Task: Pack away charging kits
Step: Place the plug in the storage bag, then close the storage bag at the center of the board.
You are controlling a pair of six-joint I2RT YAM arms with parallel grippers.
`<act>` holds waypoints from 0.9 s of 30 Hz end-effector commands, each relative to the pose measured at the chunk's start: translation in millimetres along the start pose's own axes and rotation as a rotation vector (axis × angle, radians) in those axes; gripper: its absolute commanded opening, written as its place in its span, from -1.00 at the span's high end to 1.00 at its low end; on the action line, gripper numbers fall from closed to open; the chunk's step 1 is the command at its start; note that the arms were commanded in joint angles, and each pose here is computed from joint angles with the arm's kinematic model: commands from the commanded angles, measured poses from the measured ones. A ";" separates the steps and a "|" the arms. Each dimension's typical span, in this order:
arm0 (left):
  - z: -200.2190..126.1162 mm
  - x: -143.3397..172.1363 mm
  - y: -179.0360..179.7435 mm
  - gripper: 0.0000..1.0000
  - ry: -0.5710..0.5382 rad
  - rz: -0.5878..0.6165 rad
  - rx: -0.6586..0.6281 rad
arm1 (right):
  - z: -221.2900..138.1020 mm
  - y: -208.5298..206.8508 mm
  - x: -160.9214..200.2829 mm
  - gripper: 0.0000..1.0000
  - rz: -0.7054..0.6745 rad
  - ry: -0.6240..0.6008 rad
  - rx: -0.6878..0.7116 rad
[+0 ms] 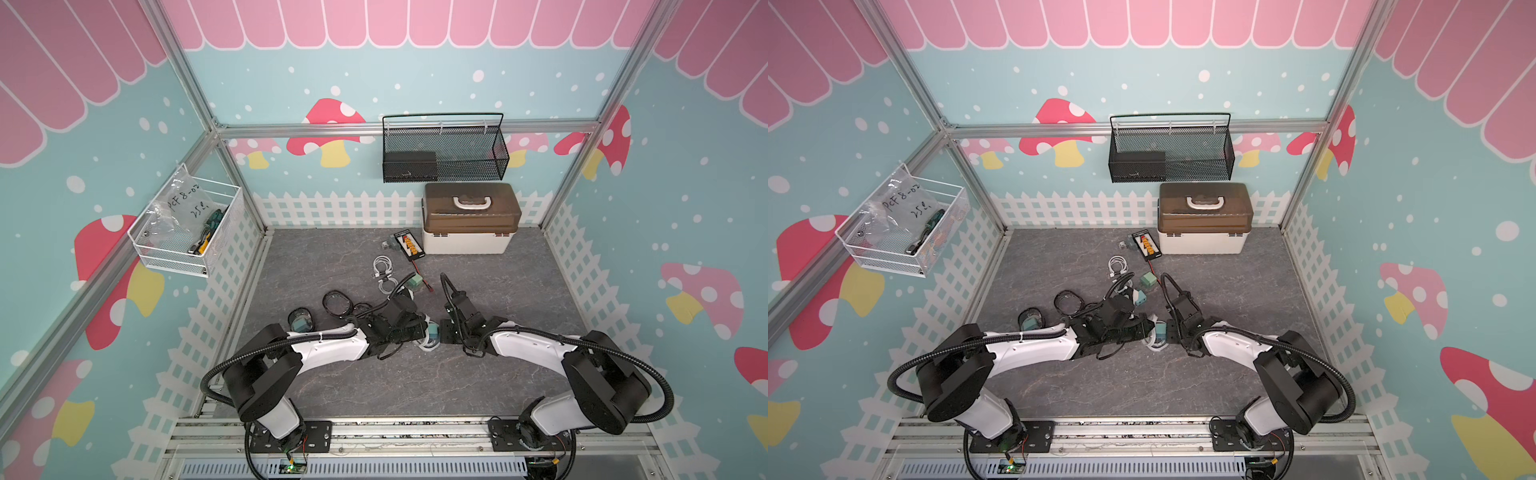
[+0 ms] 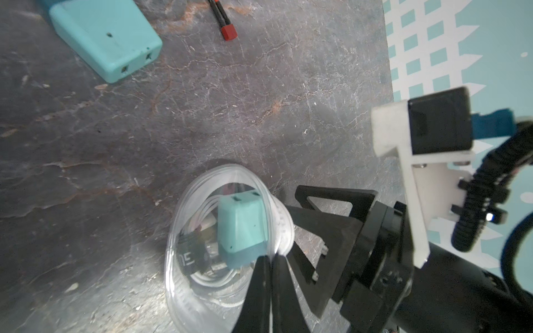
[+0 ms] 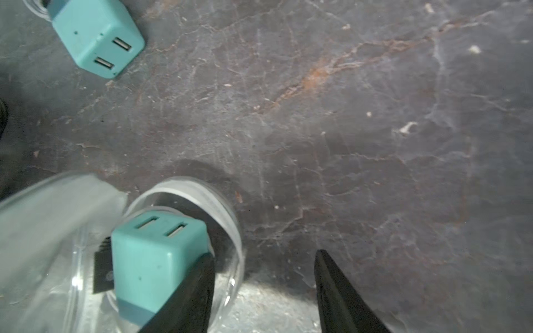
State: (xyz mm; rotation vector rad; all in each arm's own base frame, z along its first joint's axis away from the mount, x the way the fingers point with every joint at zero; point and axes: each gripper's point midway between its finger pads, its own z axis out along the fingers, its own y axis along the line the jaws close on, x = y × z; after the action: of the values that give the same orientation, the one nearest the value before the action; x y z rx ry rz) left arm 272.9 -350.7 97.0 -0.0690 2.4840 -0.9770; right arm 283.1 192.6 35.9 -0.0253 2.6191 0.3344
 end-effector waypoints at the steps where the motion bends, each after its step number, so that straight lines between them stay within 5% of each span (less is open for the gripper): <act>1: 4.8 -1.3 -9.3 1.00 0.004 -0.018 0.021 | 3.4 19.2 -7.4 -0.07 -0.014 -0.007 -0.044; 9: 5.1 -2.0 -13.2 1.00 0.011 -0.005 0.028 | 8.1 20.8 -1.6 0.17 -0.025 0.002 -0.030; 10: 4.6 -1.8 -14.1 0.93 0.015 -0.001 0.029 | 6.9 19.0 -1.9 0.18 -0.026 -0.003 -0.024; 15: -13.6 -8.7 -11.2 -0.04 -0.022 0.023 -0.002 | -10.3 4.1 -7.2 0.12 -0.025 -0.043 0.010; 17: -28.4 -14.1 -8.2 -0.24 -0.057 0.033 -0.018 | -17.7 -4.0 -8.8 0.08 -0.009 -0.057 0.010; 27: -74.8 -26.8 33.8 -0.51 -0.198 -0.005 -0.033 | -61.7 16.4 -28.0 -0.32 -0.007 -0.144 -0.125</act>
State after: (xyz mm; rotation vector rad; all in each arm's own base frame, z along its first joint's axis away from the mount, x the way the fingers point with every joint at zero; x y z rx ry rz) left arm 265.0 -289.1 154.7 -0.1283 2.2995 -0.9573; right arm 280.9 181.0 100.1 -0.0104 2.4400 0.4336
